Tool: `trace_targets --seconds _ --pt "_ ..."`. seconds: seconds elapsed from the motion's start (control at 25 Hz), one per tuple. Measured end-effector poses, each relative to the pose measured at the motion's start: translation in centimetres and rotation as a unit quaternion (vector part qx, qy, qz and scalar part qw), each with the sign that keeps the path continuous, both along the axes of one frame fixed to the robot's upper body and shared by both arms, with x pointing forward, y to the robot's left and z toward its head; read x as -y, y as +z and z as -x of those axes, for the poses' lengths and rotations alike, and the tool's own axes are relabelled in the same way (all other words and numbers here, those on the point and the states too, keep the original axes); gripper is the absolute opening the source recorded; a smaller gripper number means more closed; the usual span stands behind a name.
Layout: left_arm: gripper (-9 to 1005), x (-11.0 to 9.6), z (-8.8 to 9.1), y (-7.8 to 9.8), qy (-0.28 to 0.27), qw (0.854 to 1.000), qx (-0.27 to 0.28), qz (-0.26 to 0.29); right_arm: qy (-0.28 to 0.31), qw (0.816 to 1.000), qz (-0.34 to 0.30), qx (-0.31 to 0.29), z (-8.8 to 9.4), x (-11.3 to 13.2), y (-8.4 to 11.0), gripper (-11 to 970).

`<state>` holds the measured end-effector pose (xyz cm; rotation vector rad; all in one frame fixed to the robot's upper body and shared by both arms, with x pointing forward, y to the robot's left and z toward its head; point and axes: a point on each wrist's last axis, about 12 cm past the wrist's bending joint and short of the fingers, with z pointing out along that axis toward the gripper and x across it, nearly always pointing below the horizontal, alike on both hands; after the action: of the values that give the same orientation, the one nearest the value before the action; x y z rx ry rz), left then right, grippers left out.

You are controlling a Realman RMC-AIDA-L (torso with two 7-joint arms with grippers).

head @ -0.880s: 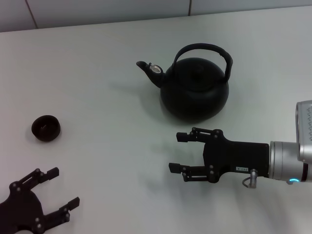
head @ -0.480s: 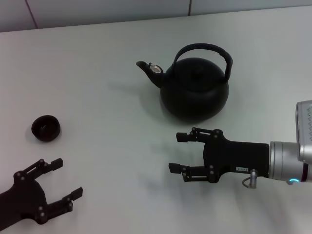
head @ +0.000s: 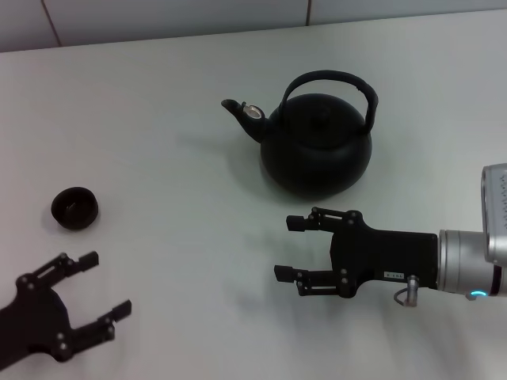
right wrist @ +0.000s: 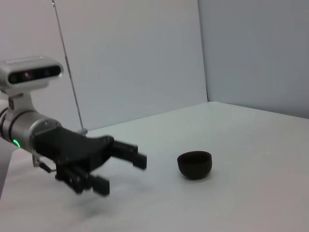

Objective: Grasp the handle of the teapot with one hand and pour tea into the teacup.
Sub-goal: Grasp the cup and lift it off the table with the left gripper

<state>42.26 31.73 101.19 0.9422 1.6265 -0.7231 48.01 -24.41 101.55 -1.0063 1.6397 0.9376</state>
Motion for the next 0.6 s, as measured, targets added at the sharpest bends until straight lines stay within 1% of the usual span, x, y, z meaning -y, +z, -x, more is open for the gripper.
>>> trace_targets --seconds 0.04,0.08,0.12,0.16,0.2,0.32,0.56,0.6 --pt "837 -0.1 0.1 0.2 0.009 1.0 0.009 0.008 0.0 1.0 0.0 0.0 0.0 0.0 0.0 791" --pt "837 -0.5 0.0 0.5 0.055 0.998 0.038 0.022 0.0 1.0 0.0 0.0 0.0 0.0 0.0 791" --pt "837 -0.5 0.0 0.5 0.055 0.998 0.038 0.022 0.0 1.0 0.0 0.0 0.0 0.0 0.0 791" --pt "837 -0.8 -0.1 0.6 0.09 0.994 0.056 0.025 -0.001 1.0 0.0 -0.001 0.1 0.0 0.0 791" --pt "837 -0.8 -0.1 0.6 0.09 0.994 0.056 0.025 -0.001 1.0 0.0 -0.001 0.1 0.0 0.0 791" --pt "837 -1.2 -0.9 0.6 0.137 0.988 0.06 0.033 -0.001 1.0 0.0 -0.001 0.1 0.1 -0.1 791" --pt "838 -0.9 -3.3 0.4 0.161 0.986 0.035 0.016 -0.001 1.0 -0.001 -0.001 0.1 0.0 0.0 790" --pt "838 -0.9 -3.3 0.4 0.161 0.986 0.035 0.016 -0.001 1.0 -0.001 -0.001 0.1 0.0 0.0 790"
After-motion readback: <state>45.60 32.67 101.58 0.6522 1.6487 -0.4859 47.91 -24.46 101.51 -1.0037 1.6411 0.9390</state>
